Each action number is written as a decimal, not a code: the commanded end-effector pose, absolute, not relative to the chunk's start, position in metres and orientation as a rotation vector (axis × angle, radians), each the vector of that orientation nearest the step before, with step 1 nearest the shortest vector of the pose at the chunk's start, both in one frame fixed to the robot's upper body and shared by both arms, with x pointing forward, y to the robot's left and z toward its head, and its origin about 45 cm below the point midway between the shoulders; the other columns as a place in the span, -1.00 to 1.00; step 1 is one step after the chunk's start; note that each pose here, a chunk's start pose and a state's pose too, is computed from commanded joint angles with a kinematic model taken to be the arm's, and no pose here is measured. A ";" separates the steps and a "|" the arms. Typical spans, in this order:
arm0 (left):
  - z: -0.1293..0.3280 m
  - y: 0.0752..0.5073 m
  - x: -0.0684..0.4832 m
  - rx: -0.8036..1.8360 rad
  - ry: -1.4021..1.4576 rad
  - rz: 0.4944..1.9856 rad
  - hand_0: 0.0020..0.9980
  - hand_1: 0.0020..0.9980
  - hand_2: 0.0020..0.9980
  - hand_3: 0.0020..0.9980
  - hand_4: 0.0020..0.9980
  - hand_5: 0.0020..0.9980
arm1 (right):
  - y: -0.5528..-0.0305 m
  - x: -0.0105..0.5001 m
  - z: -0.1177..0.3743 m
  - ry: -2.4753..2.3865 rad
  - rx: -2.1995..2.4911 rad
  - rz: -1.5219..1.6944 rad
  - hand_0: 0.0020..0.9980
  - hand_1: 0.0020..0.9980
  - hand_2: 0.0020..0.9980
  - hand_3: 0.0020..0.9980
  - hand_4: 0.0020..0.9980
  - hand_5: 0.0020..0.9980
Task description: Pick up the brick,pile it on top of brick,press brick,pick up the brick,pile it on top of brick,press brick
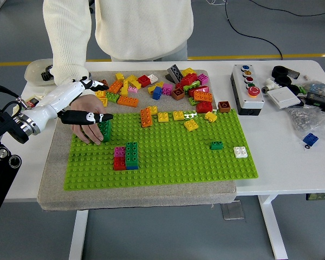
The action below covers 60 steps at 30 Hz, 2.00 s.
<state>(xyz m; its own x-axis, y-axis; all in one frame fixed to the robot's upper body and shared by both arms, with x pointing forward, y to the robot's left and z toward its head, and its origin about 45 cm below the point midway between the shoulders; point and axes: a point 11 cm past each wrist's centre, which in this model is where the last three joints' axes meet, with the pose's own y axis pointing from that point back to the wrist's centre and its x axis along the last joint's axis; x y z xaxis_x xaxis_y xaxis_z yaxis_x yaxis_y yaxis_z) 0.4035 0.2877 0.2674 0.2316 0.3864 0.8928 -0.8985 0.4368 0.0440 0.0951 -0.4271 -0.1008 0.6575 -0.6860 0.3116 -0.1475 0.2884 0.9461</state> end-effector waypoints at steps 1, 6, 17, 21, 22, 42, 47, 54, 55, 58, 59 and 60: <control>0.268 0.288 0.404 0.656 -0.964 0.969 1.00 0.56 0.60 0.62 1.00 0.17 | -0.427 0.095 -0.101 -0.816 1.254 -0.418 0.49 0.29 0.43 0.28 0.74 -0.14; 0.268 0.292 0.405 0.715 -1.006 0.912 0.96 0.55 0.59 0.61 1.00 -0.05 | -0.427 0.095 -0.101 -0.816 1.253 -0.418 0.49 0.29 0.43 0.28 0.74 -0.14; 0.271 0.292 0.409 0.793 -1.074 0.820 0.95 0.56 0.58 0.63 1.00 -0.14 | -0.427 0.096 -0.101 -0.813 1.258 -0.416 0.49 0.29 0.43 0.27 0.73 -0.14; 0.271 0.291 0.410 0.814 -1.081 0.796 0.95 0.57 0.60 0.67 1.00 -0.21 | -0.427 0.095 -0.101 -0.813 1.258 -0.417 0.49 0.29 0.43 0.27 0.72 -0.15; 0.271 0.291 0.410 0.814 -1.080 0.794 0.95 0.57 0.60 0.67 1.00 -0.21 | -0.427 0.095 -0.101 -0.813 1.258 -0.417 0.49 0.29 0.43 0.27 0.72 -0.15; 0.247 0.272 0.427 0.874 -1.003 0.658 0.96 0.63 0.66 0.75 1.00 -0.37 | -0.427 0.098 -0.100 -0.817 1.261 -0.413 0.49 0.29 0.43 0.27 0.71 -0.16; 0.249 0.271 0.433 0.879 -1.012 0.658 0.96 0.64 0.67 0.76 1.00 -0.49 | -0.427 0.098 -0.100 -0.816 1.262 -0.413 0.49 0.29 0.43 0.27 0.71 -0.16; 0.250 0.270 0.440 0.891 -1.008 0.660 0.79 0.55 0.56 0.71 1.00 -0.76 | -0.427 0.099 -0.100 -0.817 1.264 -0.410 0.49 0.29 0.43 0.27 0.72 -0.16; 0.250 0.270 0.441 0.893 -1.007 0.660 0.73 0.48 0.48 0.66 1.00 -0.77 | -0.427 0.099 -0.100 -0.817 1.264 -0.411 0.49 0.29 0.43 0.28 0.72 -0.16; 0.248 0.270 0.442 0.902 -0.998 0.654 0.73 0.48 0.48 0.66 1.00 -0.77 | -0.427 0.099 -0.100 -0.818 1.263 -0.413 0.49 0.29 0.43 0.28 0.72 -0.16; 0.248 0.270 0.442 0.905 -0.993 0.652 0.73 0.48 0.48 0.66 1.00 -0.77 | -0.427 0.099 -0.100 -0.819 1.263 -0.413 0.49 0.29 0.43 0.28 0.72 -0.16; 0.248 0.270 0.442 0.906 -0.992 0.651 0.73 0.48 0.48 0.66 1.00 -0.77 | -0.427 0.099 -0.100 -0.819 1.263 -0.413 0.49 0.29 0.43 0.28 0.72 -0.16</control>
